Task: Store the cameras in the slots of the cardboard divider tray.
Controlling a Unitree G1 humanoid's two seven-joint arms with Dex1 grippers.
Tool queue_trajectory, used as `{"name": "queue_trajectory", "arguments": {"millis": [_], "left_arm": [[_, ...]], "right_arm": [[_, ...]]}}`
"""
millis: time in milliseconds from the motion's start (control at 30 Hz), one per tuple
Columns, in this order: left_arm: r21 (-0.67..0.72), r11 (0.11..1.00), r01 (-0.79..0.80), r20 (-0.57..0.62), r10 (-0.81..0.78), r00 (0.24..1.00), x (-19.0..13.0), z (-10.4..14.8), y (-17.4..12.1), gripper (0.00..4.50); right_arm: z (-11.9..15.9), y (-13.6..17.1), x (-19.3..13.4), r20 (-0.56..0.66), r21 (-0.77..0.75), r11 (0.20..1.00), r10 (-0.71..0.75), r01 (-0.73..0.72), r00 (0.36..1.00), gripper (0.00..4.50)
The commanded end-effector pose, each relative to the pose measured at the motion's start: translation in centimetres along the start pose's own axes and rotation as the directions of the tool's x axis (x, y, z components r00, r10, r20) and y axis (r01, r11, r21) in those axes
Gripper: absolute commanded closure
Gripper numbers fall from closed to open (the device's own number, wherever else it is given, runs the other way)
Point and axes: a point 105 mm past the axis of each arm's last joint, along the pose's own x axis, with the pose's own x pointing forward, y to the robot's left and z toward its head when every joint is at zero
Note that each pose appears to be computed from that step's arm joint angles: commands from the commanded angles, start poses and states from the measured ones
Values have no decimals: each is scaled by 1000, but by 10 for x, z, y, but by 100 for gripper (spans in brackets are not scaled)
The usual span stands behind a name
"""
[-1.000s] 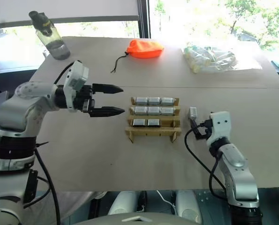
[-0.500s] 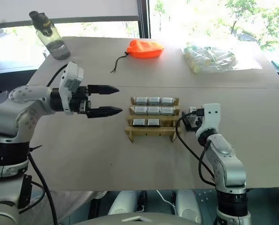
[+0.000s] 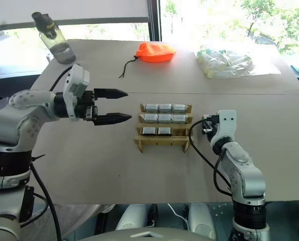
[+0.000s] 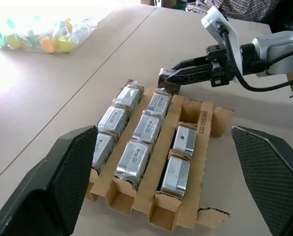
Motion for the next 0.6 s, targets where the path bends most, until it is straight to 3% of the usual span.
{"name": "queue_trajectory", "arguments": {"millis": [33, 233, 400, 533, 600], "left_arm": [[32, 999, 25, 2, -25, 1000, 1, 6, -3, 0], [14, 999, 49, -10, -48, 999, 0, 4, -6, 0], [20, 999, 46, -6, -46, 999, 0, 6, -7, 0], [34, 999, 40, -18, -39, 999, -5, 4, -10, 0], [29, 999, 33, -28, -32, 999, -9, 2, -12, 0]], "right_arm": [[29, -7, -9, 95, -60, 998, -13, 19, 995, 372], [60, -9, -21, 155, -115, 991, 83, -65, 984, 372], [70, -6, -28, 134, -281, 937, 253, -208, 958, 372], [78, 12, -38, 114, -395, 825, 480, -404, 870, 372], [77, 28, -47, 54, -455, 707, 628, -541, 776, 372]]}}
